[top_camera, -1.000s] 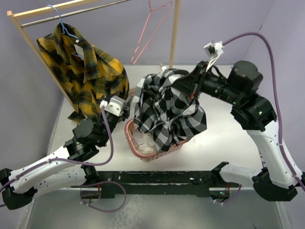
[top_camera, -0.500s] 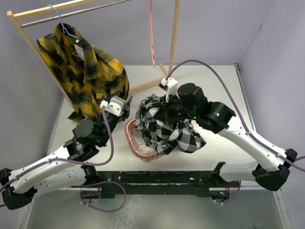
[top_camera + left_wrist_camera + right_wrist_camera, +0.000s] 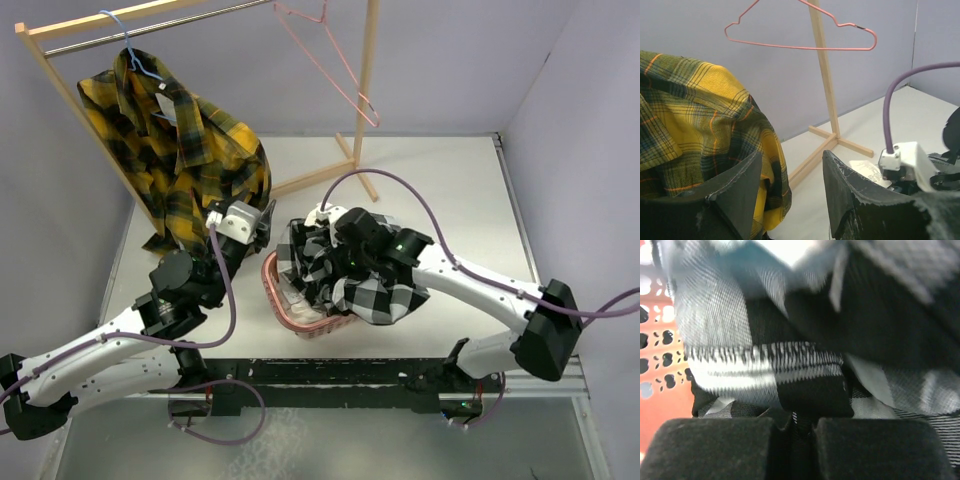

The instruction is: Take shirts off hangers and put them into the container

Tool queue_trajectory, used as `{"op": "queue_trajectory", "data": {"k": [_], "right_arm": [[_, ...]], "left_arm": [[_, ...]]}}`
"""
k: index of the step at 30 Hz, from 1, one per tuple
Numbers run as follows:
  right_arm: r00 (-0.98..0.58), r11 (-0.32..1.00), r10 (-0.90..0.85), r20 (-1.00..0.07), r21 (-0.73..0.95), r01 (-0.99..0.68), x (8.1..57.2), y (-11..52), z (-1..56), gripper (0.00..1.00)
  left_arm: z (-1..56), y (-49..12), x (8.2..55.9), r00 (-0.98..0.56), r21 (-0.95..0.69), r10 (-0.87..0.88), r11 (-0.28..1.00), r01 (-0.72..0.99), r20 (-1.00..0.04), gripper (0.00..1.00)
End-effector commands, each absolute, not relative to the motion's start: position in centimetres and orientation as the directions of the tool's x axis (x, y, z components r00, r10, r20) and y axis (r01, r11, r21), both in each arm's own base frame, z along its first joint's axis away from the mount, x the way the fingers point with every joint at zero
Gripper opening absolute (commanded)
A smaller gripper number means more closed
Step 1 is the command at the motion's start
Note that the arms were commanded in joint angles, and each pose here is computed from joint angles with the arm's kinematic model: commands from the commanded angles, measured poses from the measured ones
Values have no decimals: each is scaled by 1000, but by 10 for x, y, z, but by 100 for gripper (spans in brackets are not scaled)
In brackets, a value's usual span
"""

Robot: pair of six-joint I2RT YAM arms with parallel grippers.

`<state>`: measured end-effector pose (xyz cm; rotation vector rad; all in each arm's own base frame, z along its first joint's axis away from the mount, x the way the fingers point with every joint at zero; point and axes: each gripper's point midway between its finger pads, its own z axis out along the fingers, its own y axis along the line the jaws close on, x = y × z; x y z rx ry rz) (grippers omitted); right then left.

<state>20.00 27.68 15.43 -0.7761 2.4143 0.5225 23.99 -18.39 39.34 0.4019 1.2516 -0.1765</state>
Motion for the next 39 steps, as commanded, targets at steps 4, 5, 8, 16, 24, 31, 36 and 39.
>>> {"op": "queue_trajectory", "data": {"k": [4,5,8,16,24,31,36,39], "right_arm": [[-696,741,-472,-541,184,-646,200,297,117,0],[-702,746,-482,-525,173,-643,200,297,109,0],[-727,773,-511,-458,125,-622,201,289,82,0],[-774,820,-513,-370,54,-570,206,280,39,0],[-781,836,-476,-404,69,-545,206,279,48,20],[-699,814,-393,-598,128,-566,215,287,139,52],[-636,823,-323,-701,124,-554,218,273,203,56],[-597,839,-281,-751,110,-533,217,256,237,57]], "left_arm": [[404,-180,239,342,182,63,927,328,-938,55],[405,-179,238,343,181,61,927,328,-937,55],[405,-179,238,344,180,60,927,328,-937,56],[403,-183,238,340,179,55,922,344,-939,55],[403,-184,238,338,178,53,919,351,-940,56],[401,-185,238,336,179,55,919,352,-940,61],[401,-186,238,334,180,55,918,354,-941,61],[401,-186,238,334,178,53,918,354,-941,61]]}}
